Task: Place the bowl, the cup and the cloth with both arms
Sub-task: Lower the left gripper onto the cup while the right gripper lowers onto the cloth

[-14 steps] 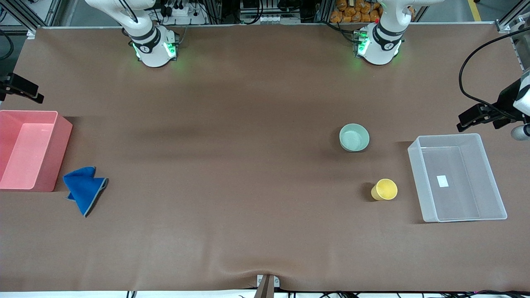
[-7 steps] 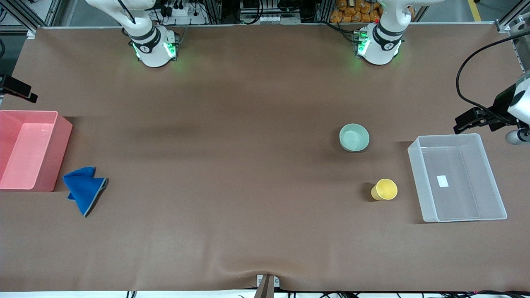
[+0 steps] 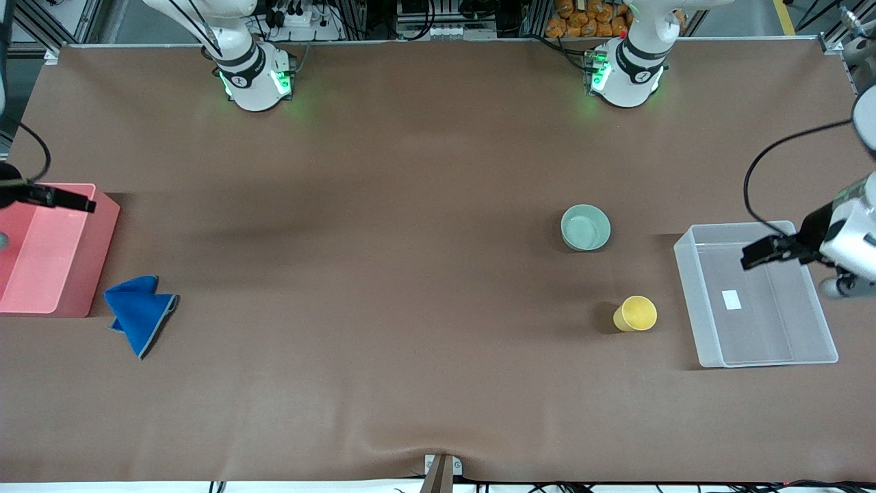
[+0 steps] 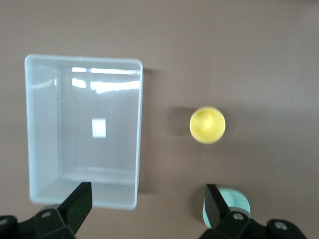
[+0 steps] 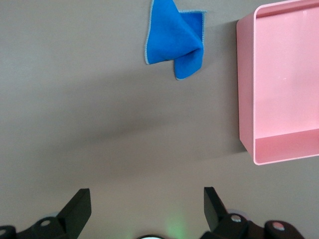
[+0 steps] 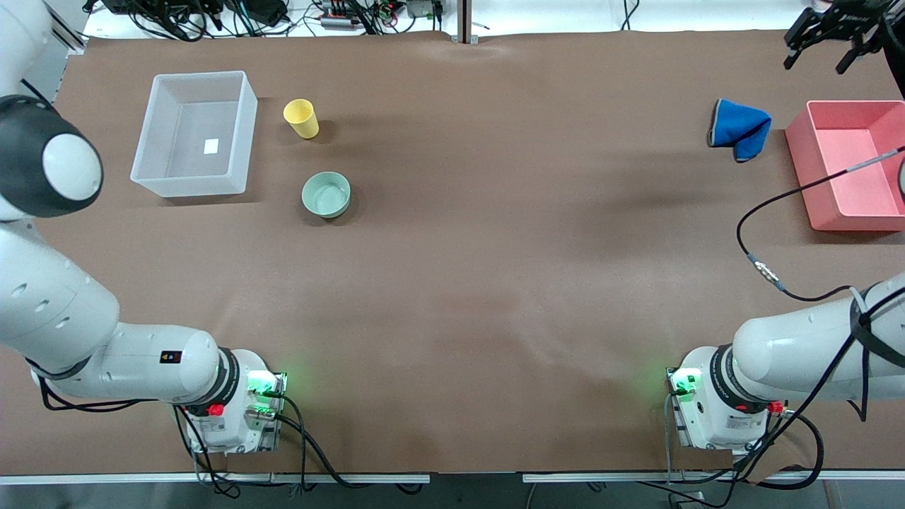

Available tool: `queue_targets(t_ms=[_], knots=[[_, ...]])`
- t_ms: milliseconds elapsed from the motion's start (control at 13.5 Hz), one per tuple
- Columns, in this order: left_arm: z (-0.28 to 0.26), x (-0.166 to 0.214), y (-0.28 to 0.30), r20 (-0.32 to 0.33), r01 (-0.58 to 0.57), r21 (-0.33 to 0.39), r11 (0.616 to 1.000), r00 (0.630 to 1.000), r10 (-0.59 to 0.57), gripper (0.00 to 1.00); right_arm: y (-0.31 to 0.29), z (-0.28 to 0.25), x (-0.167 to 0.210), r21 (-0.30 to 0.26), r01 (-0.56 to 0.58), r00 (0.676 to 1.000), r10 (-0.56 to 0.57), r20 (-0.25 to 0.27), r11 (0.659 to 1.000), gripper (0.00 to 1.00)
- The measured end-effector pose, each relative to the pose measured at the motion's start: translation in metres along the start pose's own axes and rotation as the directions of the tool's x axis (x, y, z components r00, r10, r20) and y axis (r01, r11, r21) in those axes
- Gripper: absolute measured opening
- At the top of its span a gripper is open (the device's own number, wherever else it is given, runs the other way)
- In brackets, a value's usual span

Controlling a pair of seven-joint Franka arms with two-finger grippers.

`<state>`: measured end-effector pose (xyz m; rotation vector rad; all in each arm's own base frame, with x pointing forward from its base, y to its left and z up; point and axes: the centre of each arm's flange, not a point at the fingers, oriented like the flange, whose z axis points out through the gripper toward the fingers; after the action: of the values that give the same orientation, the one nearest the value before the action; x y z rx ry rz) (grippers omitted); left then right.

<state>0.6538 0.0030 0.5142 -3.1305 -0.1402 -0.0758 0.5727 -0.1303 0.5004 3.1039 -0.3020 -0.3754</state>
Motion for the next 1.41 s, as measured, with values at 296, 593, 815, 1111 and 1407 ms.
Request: queue_targets(t_ms=[296, 593, 815, 1111, 1407], knots=[[0.065, 0.026, 0.008, -0.004, -0.009, 0.0, 1.0, 1.0, 0.009, 1.0, 0.035, 0.047, 0.035, 0.004, -0.052, 0.999, 0.052, 0.003, 0.999, 1.0], [0.131, 0.036, 0.022, 0.046, -0.016, -0.01, 1.0, 0.999, 0.017, 1.0, 0.083, 0.105, 0.073, 0.005, -0.048, 0.998, 0.049, -0.04, 0.999, 1.0], [0.161, 0.037, 0.033, 0.088, 0.007, -0.065, 0.998, 0.996, -0.002, 1.0, 0.123, 0.166, 0.102, 0.004, -0.017, 0.996, 0.017, -0.092, 1.0, 1.0], [0.187, 0.037, 0.045, 0.106, 0.004, -0.08, 0.997, 0.994, 0.004, 1.0, 0.121, 0.193, 0.121, 0.009, 0.003, 0.99, -0.002, -0.14, 1.0, 1.0], [0.221, 0.037, 0.052, 0.12, 0.004, -0.077, 0.997, 0.993, 0.005, 1.0, 0.094, 0.18, 0.133, 0.032, 0.027, 0.978, -0.019, -0.207, 0.999, 1.0]])
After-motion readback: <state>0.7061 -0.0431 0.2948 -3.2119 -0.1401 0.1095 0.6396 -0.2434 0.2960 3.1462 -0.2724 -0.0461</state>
